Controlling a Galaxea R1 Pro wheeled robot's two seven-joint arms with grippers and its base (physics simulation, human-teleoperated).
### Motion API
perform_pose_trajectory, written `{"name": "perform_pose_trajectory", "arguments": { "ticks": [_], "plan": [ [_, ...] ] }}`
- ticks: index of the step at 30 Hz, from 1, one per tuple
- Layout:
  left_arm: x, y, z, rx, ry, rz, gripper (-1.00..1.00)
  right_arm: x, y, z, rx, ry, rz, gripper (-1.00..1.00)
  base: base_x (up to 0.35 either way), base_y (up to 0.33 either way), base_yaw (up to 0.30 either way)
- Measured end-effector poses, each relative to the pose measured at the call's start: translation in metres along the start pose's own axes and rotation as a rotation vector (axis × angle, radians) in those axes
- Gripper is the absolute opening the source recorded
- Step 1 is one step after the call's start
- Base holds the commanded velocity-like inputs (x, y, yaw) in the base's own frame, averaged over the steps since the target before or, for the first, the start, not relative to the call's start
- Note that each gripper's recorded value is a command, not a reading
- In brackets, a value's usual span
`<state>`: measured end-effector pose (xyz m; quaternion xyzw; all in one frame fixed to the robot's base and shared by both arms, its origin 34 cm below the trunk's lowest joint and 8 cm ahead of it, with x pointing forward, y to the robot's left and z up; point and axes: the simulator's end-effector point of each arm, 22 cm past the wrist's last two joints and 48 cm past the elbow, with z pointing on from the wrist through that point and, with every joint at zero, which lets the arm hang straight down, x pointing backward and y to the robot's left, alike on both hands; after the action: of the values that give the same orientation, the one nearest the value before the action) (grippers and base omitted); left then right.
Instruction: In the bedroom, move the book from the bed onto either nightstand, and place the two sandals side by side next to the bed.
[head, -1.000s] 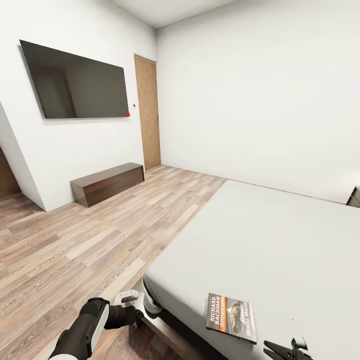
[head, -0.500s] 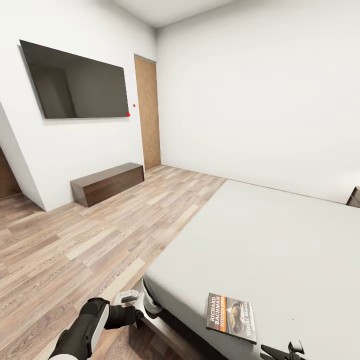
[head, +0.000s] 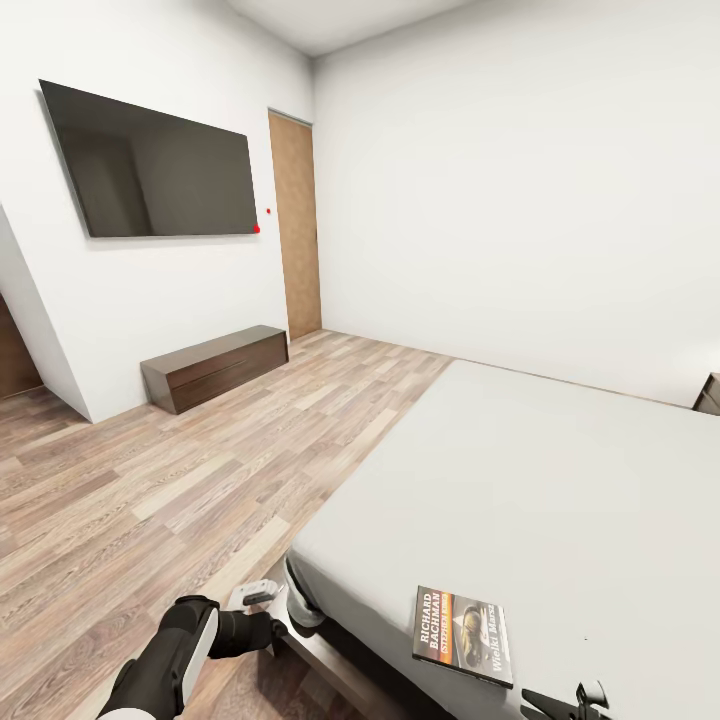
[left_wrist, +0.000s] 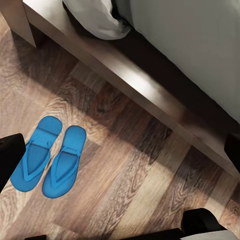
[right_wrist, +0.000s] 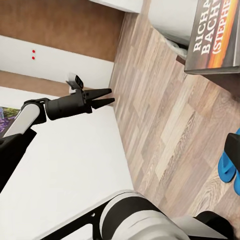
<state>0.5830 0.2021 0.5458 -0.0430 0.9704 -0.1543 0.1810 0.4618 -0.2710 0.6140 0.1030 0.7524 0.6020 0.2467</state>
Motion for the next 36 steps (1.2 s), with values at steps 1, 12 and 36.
{"name": "perform_pose_trajectory", "arguments": {
  "ticks": [1,12,36],
  "plan": [
    [0.0000,0.0000,0.0000,0.000,0.000,0.000,1.00,0.0000,0.0000,0.0000,0.000,0.000,0.000,1.00,0.000,0.000,0.000],
    [0.0001,-0.0005,0.0001,0.000,0.000,0.001,1.00,0.0000,0.0000,0.0000,0.000,0.000,-0.003,1.00,0.000,0.000,0.000],
    [0.0035,0.0013,0.0065,0.001,0.000,0.001,1.00,0.0033,-0.0071,0.0015,-0.001,0.001,-0.004,1.00,0.000,0.000,0.000]
  ]
}}
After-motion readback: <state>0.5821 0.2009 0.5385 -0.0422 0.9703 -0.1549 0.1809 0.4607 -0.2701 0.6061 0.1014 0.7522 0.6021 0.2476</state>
